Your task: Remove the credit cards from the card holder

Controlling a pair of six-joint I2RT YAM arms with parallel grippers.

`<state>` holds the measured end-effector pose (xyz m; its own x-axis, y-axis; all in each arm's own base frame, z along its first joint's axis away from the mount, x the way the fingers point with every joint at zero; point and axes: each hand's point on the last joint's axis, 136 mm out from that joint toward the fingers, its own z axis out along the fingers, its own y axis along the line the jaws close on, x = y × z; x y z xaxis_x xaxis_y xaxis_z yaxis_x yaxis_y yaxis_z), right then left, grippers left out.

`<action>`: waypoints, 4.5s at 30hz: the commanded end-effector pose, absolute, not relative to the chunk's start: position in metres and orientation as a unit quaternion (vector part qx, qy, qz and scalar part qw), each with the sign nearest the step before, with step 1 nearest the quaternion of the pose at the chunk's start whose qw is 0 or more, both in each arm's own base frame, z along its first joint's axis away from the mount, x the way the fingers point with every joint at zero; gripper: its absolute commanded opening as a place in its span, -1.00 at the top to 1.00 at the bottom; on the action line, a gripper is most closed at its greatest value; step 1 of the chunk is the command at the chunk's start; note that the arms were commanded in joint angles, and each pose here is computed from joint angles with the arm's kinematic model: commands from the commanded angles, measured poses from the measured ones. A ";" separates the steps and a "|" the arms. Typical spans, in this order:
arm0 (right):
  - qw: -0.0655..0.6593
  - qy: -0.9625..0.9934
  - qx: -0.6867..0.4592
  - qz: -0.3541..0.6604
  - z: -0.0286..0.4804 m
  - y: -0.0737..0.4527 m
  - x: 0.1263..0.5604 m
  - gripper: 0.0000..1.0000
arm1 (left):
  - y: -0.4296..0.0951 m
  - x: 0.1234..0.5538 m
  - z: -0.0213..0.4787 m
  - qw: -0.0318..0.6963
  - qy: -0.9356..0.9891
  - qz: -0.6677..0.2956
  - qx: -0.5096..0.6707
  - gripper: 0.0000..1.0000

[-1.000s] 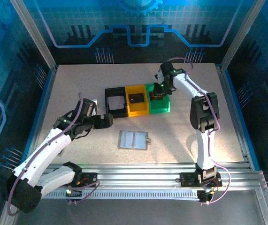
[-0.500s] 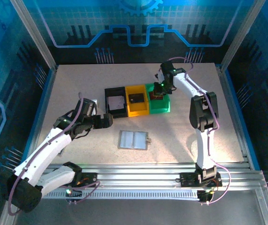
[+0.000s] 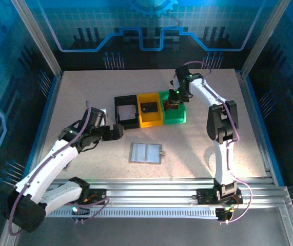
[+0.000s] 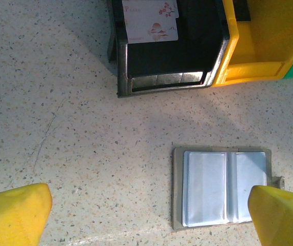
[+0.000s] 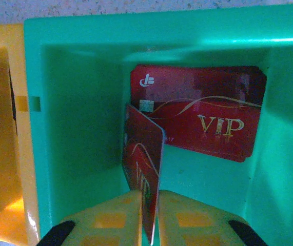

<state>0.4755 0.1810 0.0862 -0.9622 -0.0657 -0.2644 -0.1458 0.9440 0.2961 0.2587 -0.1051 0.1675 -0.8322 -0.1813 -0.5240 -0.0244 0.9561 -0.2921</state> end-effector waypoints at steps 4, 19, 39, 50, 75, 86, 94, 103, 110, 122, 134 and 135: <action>0.124 0.981 -0.052 0.139 0.087 0.170 0.480 0.68 | -0.101 0.261 0.174 0.288 0.948 -0.127 -0.049 -0.99; 0.145 0.979 -0.050 0.132 0.111 0.169 0.486 0.65 | -0.100 0.261 0.173 0.287 0.948 -0.125 -0.050 -0.98; 0.221 0.946 -0.093 0.220 0.146 0.252 0.314 0.37 | -0.120 0.254 0.158 0.226 0.961 -0.157 -0.029 -0.98; 0.169 0.954 -0.102 0.224 0.064 0.278 0.225 0.42 | -0.157 0.231 0.140 0.135 0.975 -0.174 0.002 -0.97; 0.169 0.963 -0.063 0.202 0.017 0.272 0.212 0.69 | -0.217 0.225 0.083 0.020 0.969 -0.237 -0.065 -0.73; 0.172 0.960 -0.061 0.214 0.013 0.270 0.209 0.95 | -0.231 0.218 0.058 0.005 0.968 -0.239 -0.074 -0.70; 0.173 0.960 -0.062 0.213 0.013 0.269 0.208 1.00 | -0.236 0.213 0.043 -0.006 0.970 -0.232 -0.071 -0.64; 0.170 0.960 -0.063 0.214 0.010 0.270 0.208 1.00 | -0.236 0.208 0.031 -0.013 0.973 -0.221 -0.065 -0.60; 0.170 0.960 -0.064 0.214 0.011 0.269 0.208 1.00 | -0.230 0.208 0.028 -0.007 0.978 -0.199 -0.056 -0.59; 0.172 0.960 -0.065 0.212 0.012 0.269 0.208 1.00 | -0.225 0.208 0.025 0.013 0.986 -0.165 -0.033 -0.56; 0.173 0.960 -0.067 0.210 0.014 0.268 0.207 1.00 | -0.220 0.213 0.035 0.040 0.990 -0.136 -0.015 -0.53; 0.174 0.960 -0.068 0.211 0.014 0.268 0.208 1.00 | -0.220 0.213 0.034 0.039 0.990 -0.135 -0.015 -0.53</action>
